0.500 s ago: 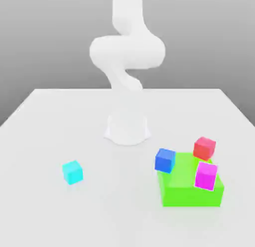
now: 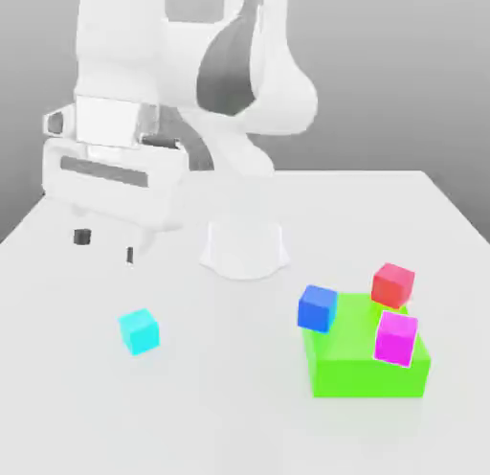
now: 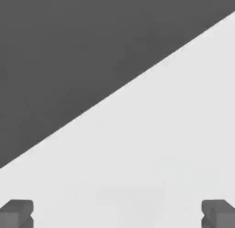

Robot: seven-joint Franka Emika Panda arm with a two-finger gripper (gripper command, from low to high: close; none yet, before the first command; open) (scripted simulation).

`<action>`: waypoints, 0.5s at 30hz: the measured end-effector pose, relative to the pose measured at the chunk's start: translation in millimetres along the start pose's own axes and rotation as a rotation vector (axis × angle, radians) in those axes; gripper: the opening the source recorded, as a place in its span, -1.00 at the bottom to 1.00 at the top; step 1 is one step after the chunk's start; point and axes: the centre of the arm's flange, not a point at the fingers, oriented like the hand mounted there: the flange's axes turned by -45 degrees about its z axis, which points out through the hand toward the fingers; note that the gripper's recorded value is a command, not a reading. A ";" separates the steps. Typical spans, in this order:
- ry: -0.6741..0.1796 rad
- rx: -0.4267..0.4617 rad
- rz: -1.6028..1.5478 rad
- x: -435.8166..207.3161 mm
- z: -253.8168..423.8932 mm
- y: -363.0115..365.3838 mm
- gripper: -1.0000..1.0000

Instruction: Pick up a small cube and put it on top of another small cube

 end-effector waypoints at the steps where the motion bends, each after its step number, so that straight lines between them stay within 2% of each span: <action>1: -0.043 -0.017 0.056 -14.4 22.9 17.4 0.00; 4: -0.145 -0.059 0.193 -56.0 75.9 57.2 0.00; 15: -0.161 -0.069 0.219 -73.3 138.3 66.6 0.00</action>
